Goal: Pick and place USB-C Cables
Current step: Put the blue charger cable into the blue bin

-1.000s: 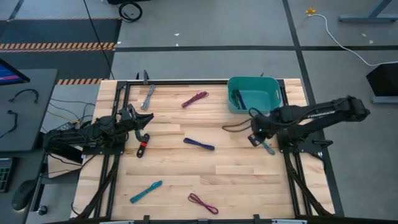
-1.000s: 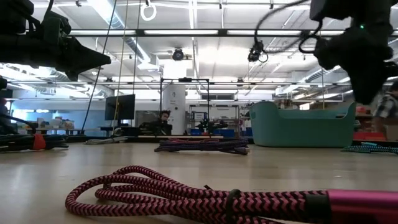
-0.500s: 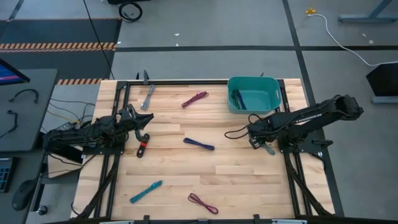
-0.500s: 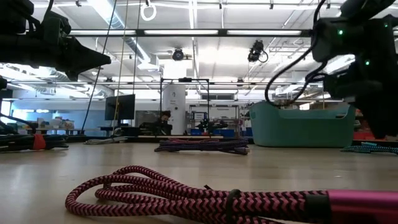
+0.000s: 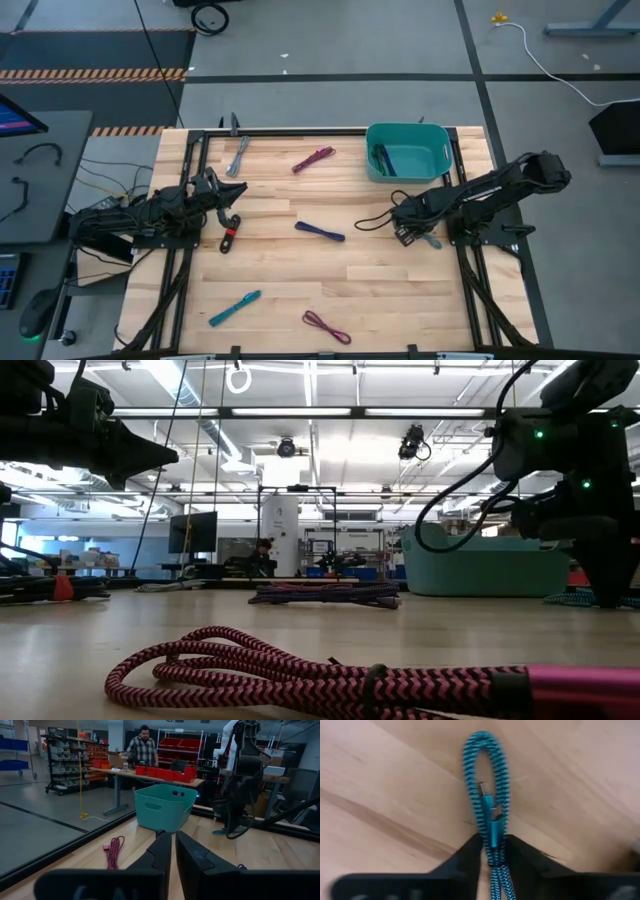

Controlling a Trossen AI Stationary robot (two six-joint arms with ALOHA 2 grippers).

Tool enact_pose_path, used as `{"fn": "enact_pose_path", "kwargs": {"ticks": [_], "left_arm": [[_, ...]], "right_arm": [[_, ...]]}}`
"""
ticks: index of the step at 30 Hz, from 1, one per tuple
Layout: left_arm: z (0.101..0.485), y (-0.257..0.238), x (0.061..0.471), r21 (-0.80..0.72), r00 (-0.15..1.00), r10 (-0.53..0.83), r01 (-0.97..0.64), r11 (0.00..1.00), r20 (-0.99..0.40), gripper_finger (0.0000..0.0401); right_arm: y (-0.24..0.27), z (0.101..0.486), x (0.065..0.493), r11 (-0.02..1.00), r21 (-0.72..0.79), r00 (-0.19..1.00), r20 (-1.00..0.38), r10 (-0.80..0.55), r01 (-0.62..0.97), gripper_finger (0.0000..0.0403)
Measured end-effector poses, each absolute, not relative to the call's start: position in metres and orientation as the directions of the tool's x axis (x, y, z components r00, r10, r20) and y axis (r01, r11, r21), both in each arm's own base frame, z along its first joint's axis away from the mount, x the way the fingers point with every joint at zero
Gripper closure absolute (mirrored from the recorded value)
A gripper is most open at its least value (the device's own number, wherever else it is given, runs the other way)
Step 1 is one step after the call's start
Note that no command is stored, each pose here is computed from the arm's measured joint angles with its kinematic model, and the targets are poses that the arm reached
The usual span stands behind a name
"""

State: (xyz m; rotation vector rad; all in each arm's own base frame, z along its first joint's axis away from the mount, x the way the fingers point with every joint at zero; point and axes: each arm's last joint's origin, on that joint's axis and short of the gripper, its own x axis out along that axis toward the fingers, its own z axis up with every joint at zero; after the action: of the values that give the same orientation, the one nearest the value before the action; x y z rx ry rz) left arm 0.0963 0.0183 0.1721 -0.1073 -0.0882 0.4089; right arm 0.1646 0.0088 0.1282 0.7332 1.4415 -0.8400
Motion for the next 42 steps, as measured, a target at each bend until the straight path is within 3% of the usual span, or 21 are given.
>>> {"fn": "enact_pose_path", "kwargs": {"ticks": [3, 6, 11, 16, 20, 25, 30, 34, 37, 42], "left_arm": [[0.172, 0.018, 0.096, -0.122, 0.914, 0.401, -0.392, 0.912, 0.064, 0.0365], [0.172, 0.018, 0.096, -0.122, 0.914, 0.401, -0.392, 0.912, 0.064, 0.0367], [0.172, 0.018, 0.096, -0.122, 0.914, 0.401, -0.392, 0.912, 0.064, 0.0374], [0.172, 0.018, 0.096, -0.121, 0.914, 0.401, -0.392, 0.912, 0.061, 0.0375], [0.172, 0.018, 0.096, -0.122, 0.914, 0.401, -0.392, 0.912, 0.063, 0.0369], [0.172, 0.018, 0.096, -0.122, 0.914, 0.401, -0.392, 0.912, 0.063, 0.0365], [0.172, 0.018, 0.096, -0.122, 0.914, 0.401, -0.391, 0.912, 0.063, 0.0372], [0.172, 0.018, 0.096, -0.122, 0.914, 0.401, -0.391, 0.912, 0.063, 0.0372], [0.172, 0.018, 0.096, -0.122, 0.914, 0.401, -0.391, 0.912, 0.063, 0.0367], [0.172, 0.018, 0.096, -0.122, 0.914, 0.401, -0.392, 0.912, 0.064, 0.0363]], "right_arm": [[0.009, 0.13, 0.166, 0.533, -0.034, -0.016, -0.999, -0.039, 0.846, 0.038], [0.01, 0.133, 0.166, 0.517, 0.016, 0.032, -0.999, -0.023, 0.856, 0.0374], [0.012, 0.161, 0.192, 0.466, 0.281, 0.347, -0.936, -0.061, 0.839, 0.0372], [0.007, 0.205, 0.226, 0.482, 0.568, 0.718, -0.663, -0.212, 0.667, 0.0382], [-0.01, 0.237, 0.239, 0.511, 0.577, 0.767, -0.534, -0.355, 0.638, 0.0382], [-0.048, 0.28, 0.241, 0.537, 0.441, 0.69, -0.546, -0.475, 0.719, 0.038], [-0.1, 0.31, 0.221, 0.456, 0.272, 0.519, -0.605, -0.603, 0.847, 0.0382], [-0.137, 0.303, 0.194, 0.358, 0.175, 0.375, -0.678, -0.632, 0.917, 0.0382], [-0.159, 0.279, 0.177, 0.277, 0.134, 0.277, -0.766, -0.58, 0.951, 0.0382], [-0.179, 0.235, 0.172, 0.232, 0.157, 0.246, -0.868, -0.432, 0.96, 0.0381]]}}
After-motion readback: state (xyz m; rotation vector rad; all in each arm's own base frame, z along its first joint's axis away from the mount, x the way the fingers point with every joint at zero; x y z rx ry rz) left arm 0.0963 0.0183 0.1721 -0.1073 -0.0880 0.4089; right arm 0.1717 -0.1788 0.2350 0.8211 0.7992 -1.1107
